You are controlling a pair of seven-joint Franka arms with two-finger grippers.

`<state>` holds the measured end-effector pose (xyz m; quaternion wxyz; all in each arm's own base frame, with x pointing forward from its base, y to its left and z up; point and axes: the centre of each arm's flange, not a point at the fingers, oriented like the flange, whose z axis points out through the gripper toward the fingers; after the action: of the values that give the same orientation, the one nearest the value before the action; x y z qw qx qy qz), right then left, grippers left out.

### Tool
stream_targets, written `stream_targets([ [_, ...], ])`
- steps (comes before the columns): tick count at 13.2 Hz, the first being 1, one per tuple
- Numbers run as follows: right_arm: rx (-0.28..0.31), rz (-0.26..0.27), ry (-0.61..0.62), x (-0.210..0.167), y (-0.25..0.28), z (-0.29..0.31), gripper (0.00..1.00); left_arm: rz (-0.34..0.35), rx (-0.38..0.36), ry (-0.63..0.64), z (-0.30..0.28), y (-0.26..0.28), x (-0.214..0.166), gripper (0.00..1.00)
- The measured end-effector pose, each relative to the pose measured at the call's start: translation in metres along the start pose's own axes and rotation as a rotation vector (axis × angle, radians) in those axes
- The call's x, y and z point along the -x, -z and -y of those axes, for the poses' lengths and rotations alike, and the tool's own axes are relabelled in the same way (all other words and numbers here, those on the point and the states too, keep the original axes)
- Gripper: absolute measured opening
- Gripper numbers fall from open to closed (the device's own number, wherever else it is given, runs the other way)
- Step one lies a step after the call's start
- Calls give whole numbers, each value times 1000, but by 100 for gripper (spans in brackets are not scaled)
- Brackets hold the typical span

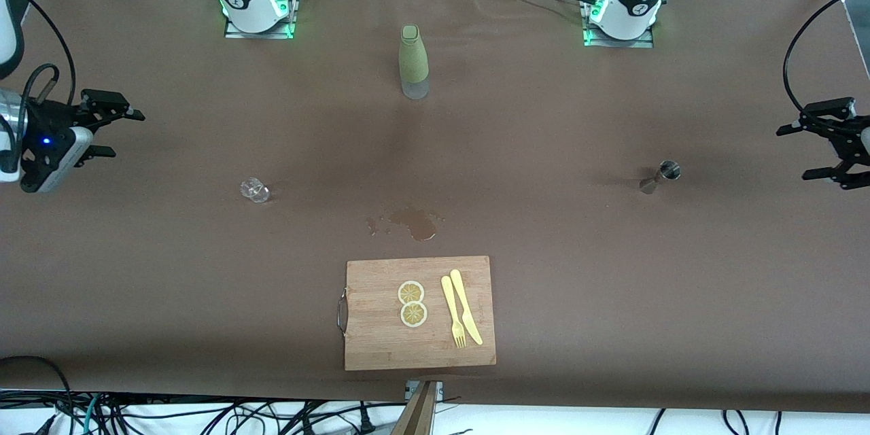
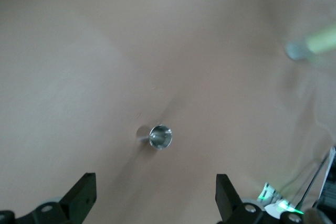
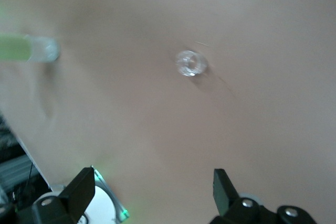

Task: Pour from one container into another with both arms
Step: 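Lower the right gripper to the glass cup while the left gripper reaches the jigger, then close the right gripper on the glass cup while the left gripper grasps the jigger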

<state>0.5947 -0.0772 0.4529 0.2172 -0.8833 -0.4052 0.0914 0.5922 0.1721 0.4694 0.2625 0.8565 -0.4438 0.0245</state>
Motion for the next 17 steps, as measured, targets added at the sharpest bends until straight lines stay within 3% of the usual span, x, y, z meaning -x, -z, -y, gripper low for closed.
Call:
stream_targets([
  [3,-135,-118,213,24,-47,-56,100,-159,163,-183,40,-63,45,100],
  [9,-306,-382,572,28,-158,-121,100,-458,246,-395,90,-170,120,100],
  [14,-333,-598,813,19,-237,-147,100,-655,251,-519,110,-243,158,100],
  [17,-282,-714,934,15,-279,-166,100,-780,233,-574,115,-280,177,100],
])
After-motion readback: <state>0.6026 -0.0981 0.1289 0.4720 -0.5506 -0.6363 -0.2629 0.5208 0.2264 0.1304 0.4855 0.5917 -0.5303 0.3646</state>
